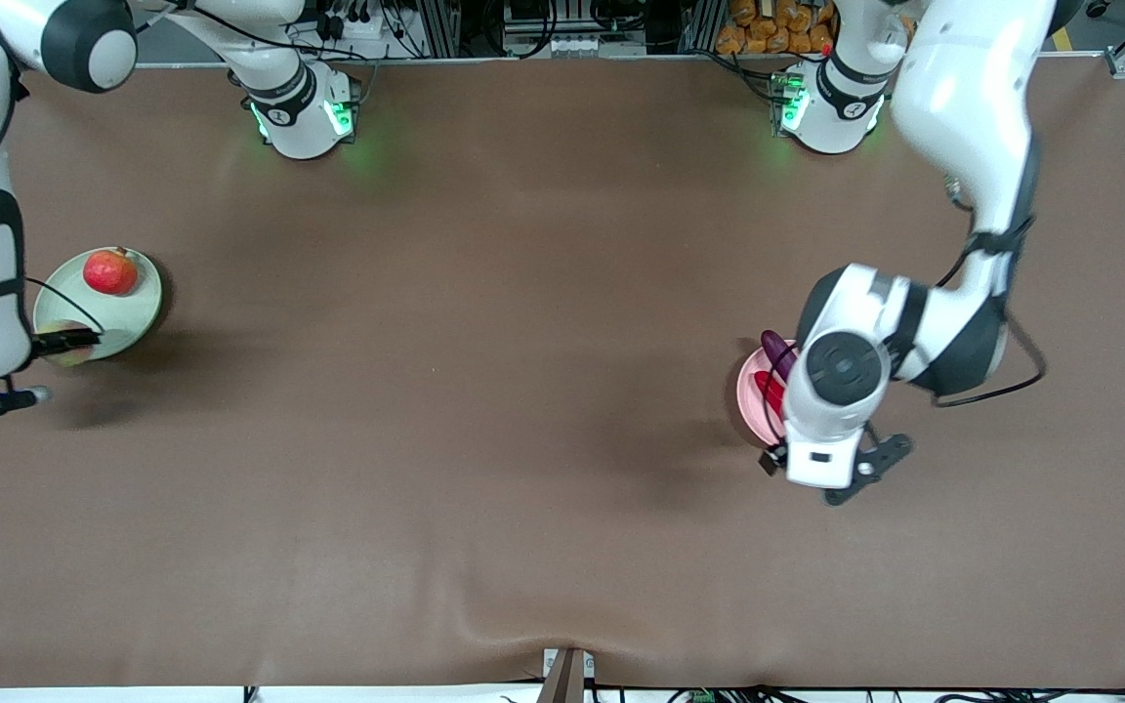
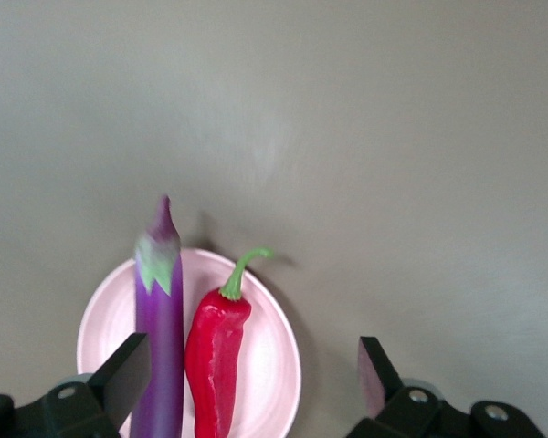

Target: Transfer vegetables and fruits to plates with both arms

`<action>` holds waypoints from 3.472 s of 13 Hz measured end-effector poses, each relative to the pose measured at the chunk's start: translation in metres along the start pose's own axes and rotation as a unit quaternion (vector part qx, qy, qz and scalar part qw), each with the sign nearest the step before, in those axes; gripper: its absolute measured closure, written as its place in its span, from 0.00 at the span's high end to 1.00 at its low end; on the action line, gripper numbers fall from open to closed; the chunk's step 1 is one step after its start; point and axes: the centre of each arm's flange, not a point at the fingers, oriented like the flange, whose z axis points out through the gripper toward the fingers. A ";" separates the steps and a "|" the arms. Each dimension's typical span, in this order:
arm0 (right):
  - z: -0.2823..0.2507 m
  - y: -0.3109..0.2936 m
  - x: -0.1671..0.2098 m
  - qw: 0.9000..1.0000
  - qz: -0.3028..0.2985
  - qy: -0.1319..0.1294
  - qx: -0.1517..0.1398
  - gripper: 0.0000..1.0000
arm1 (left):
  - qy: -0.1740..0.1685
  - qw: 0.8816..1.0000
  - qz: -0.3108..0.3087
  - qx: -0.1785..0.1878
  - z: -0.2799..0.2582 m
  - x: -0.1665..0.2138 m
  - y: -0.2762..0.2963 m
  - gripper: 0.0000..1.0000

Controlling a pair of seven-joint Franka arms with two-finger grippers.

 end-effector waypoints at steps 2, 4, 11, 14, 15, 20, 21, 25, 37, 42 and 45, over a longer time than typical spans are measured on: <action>0.014 -0.001 -0.003 1.000 -0.003 -0.009 0.010 0.89 | 0.011 1.000 0.023 -0.008 -0.054 0.009 -0.019 1.00; 0.012 -0.004 -0.006 1.000 -0.009 -0.016 0.022 1.00 | 0.002 0.996 0.086 -0.001 -0.099 0.015 -0.048 1.00; -0.134 -0.067 -0.017 0.990 -0.053 -0.075 0.111 1.00 | -0.063 0.970 0.232 -0.030 -0.215 0.025 -0.164 1.00; -0.194 -0.137 0.000 0.987 -0.077 -0.055 0.127 1.00 | -0.074 0.959 0.273 -0.022 -0.223 0.014 -0.193 1.00; -0.209 -0.161 0.007 0.988 -0.073 -0.042 0.128 1.00 | -0.076 0.954 0.289 -0.022 -0.223 0.014 -0.206 1.00; -0.283 -0.309 0.018 0.994 0.014 0.008 0.104 1.00 | -0.071 0.932 0.354 -0.027 -0.251 -0.001 -0.253 1.00; -0.293 -0.329 0.014 0.996 0.036 0.019 0.085 1.00 | -0.071 0.929 0.361 -0.028 -0.256 -0.003 -0.257 1.00; -0.313 -0.363 -0.026 0.990 0.111 0.072 0.040 1.00 | -0.070 0.927 0.367 -0.029 -0.260 -0.004 -0.261 1.00; -0.382 -0.365 -0.139 0.979 0.150 0.139 0.003 1.00 | -0.096 0.936 0.332 -0.060 -0.238 0.030 -0.236 1.00; -0.402 -0.379 -0.130 0.980 0.133 0.145 -0.037 1.00 | -0.081 0.941 0.323 -0.066 -0.253 0.029 -0.240 1.00; -0.409 -0.406 -0.129 0.979 0.116 0.158 -0.063 1.00 | -0.074 0.941 0.323 -0.069 -0.254 0.030 -0.239 1.00</action>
